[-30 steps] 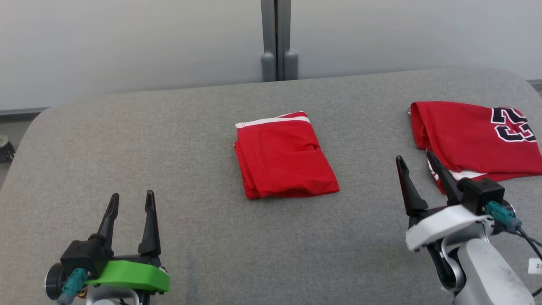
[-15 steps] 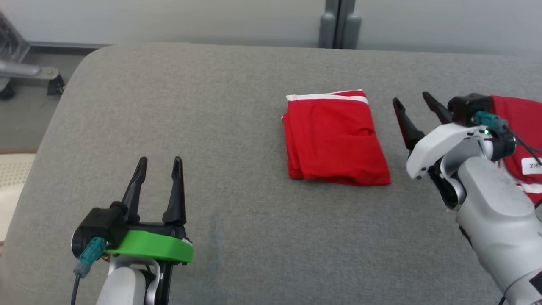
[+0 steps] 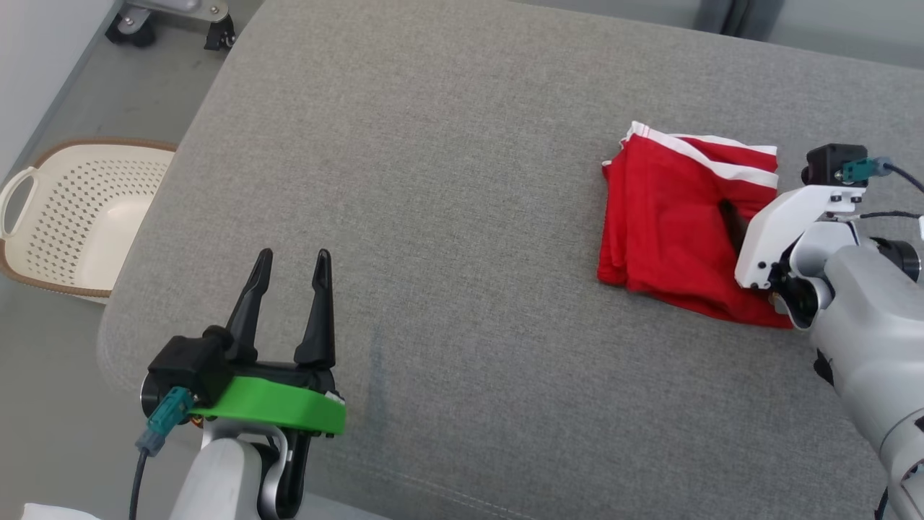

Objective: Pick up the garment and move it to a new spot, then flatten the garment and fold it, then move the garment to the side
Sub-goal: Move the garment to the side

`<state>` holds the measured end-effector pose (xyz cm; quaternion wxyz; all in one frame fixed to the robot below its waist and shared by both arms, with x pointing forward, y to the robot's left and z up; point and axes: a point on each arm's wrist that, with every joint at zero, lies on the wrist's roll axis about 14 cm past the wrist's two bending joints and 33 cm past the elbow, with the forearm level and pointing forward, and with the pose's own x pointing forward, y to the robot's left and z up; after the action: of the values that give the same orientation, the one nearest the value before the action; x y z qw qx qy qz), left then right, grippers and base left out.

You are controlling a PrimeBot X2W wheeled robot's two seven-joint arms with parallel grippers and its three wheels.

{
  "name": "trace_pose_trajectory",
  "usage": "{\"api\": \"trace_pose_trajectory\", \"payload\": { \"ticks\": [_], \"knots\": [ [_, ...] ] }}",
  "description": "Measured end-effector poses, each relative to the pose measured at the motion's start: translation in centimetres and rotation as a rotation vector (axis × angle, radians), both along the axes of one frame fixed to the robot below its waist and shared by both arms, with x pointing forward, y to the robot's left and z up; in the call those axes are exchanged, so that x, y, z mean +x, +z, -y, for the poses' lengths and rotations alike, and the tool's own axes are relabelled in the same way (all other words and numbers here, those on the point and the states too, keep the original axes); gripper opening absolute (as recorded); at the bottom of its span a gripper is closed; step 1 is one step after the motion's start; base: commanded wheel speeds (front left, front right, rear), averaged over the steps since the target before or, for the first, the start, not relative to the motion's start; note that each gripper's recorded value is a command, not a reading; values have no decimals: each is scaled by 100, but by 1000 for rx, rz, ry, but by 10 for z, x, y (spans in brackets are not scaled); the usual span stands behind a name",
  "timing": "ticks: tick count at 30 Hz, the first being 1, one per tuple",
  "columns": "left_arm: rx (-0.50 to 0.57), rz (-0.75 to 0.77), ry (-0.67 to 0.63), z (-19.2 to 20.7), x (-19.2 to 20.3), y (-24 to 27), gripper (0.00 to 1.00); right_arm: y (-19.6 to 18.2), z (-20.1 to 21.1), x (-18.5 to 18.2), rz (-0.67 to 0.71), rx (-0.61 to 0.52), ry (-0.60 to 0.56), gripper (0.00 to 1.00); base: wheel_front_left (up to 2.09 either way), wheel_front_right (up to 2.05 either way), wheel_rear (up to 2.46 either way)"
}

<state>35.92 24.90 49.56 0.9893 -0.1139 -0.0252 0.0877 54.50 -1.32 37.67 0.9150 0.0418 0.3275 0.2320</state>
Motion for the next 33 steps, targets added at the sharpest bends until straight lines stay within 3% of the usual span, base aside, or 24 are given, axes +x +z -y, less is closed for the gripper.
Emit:
{"api": "trace_pose_trajectory", "payload": {
  "ticks": [5,6,7,8,22,33],
  "knots": [
    [8,-24,15,-4,-2,-6,100,-14,-9,-1,-83,3,1,100,0,0,0],
    [9,-26,13,-4,-1,-7,100,-14,-11,-3,-88,7,3,91,0,0,0],
    [8,-26,10,-3,0,-7,100,-13,-12,-3,-90,8,4,56,0,0,0],
    [9,-27,7,-2,0,-8,100,-12,-12,-3,-88,12,4,0,0,0,0],
    [41,15,-53,15,4,4,100,42,0,-19,80,87,-31,0,0,0,0],
    [34,78,-272,87,27,19,100,81,81,-39,197,62,-165,0,0,0,0]
  ]
}}
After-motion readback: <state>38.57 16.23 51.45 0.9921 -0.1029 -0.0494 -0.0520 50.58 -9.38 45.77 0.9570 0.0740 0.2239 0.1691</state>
